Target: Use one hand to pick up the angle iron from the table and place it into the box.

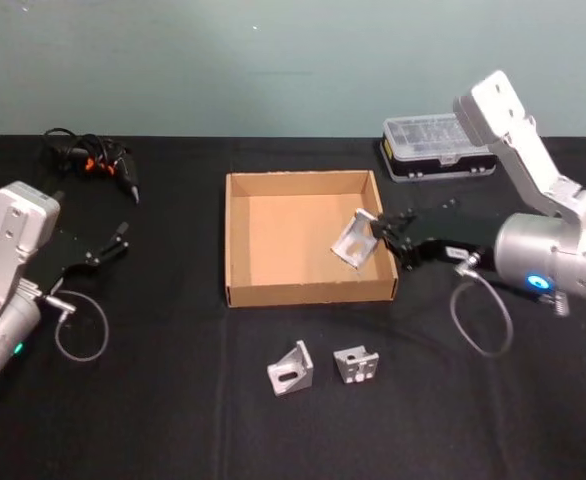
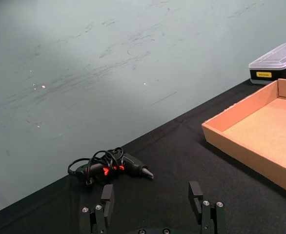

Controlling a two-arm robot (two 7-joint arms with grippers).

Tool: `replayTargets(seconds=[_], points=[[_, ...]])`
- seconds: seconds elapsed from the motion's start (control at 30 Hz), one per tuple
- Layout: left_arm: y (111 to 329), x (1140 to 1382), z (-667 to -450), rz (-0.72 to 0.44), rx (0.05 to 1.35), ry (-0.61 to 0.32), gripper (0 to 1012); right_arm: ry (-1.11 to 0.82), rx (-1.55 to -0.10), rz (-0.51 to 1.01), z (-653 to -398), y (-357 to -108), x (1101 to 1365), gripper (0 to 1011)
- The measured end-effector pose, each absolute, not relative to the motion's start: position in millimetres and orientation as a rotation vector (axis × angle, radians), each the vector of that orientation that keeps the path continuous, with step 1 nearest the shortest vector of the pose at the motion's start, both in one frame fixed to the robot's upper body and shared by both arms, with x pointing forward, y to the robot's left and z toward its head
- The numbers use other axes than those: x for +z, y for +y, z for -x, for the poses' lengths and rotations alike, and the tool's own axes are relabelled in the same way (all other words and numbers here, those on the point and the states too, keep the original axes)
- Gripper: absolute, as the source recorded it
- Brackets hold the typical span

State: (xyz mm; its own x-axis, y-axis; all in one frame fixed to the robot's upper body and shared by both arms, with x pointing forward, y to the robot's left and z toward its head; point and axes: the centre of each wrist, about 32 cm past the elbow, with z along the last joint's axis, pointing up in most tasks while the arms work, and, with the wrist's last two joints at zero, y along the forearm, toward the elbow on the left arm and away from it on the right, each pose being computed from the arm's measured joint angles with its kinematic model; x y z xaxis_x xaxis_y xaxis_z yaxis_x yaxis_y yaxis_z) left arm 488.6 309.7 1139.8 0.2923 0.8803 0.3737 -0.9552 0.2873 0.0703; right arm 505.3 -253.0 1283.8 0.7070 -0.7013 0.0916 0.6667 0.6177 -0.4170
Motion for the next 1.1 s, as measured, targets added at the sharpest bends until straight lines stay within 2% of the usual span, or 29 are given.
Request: replayTargets(seconds=[0.27,0.57,1.1], points=[[309.7,1139.8,-488.6,-0.304,1.248,-0.285,1000,0.109,-0.874,0.429,-539.3,-232.2,1277.1,75],[309.7,1139.8,-488.6,-0.304,1.248,-0.285,1000,0.126,-0.942,0.460,-577.1,-208.6,1246.9,75],[309.7,1139.8,-488.6,-0.304,1.248,-0.285,1000,0.118,-1.009,0.480,-599.0,-191.9,1225.2,75]])
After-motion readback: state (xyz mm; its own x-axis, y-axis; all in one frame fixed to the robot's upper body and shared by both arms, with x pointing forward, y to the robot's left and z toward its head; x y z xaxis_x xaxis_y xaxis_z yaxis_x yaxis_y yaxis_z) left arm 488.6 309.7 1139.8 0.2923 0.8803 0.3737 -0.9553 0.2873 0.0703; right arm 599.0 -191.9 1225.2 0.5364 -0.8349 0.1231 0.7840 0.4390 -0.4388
